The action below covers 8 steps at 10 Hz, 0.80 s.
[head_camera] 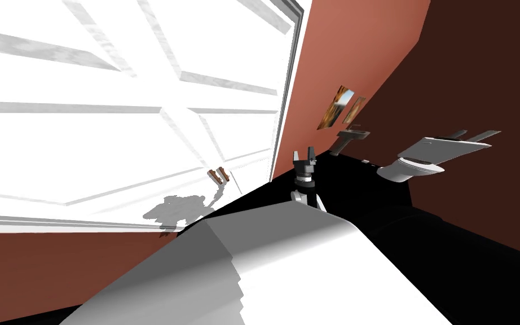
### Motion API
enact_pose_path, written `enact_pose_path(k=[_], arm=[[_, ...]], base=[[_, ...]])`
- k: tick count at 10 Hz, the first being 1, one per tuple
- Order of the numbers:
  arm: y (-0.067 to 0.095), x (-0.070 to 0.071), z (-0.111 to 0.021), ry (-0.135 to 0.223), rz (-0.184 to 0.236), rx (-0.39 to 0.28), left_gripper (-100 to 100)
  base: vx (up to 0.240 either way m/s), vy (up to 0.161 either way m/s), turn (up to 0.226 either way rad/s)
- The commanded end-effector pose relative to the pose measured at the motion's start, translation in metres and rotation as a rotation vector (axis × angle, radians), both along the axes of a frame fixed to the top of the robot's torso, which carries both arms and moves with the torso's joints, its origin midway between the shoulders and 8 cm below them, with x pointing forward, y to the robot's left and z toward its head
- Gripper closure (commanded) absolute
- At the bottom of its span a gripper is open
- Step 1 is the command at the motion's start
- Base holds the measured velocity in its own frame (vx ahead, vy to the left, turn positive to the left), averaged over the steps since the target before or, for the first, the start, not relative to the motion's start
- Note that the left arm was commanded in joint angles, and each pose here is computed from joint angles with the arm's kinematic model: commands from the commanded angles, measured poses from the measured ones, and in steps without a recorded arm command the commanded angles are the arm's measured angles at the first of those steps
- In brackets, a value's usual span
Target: Push the door open
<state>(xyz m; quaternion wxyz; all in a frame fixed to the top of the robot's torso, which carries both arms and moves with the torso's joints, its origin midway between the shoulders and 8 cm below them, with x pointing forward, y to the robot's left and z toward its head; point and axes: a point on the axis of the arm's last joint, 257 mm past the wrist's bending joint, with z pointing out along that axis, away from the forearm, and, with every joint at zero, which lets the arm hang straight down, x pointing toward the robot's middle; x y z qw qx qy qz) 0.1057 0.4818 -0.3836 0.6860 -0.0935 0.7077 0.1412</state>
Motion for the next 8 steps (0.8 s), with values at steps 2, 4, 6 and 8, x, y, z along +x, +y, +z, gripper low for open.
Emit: enact_pose_path(k=[2, 4, 6, 8], arm=[[0.007, -0.001, 0.002, 0.004, 0.005, 0.012, -100], [0.016, -0.002, 0.005, 0.009, 0.013, 0.025, -100], [0.025, -0.003, 0.008, 0.014, 0.023, 0.039, -100], [0.034, -0.004, 0.01, 0.018, 0.033, 0.051, -100]], base=[[-0.202, 0.048, -0.005], [-0.251, 0.053, -0.018], [-0.24, 0.08, -0.026], [-0.241, 0.077, -0.022]])
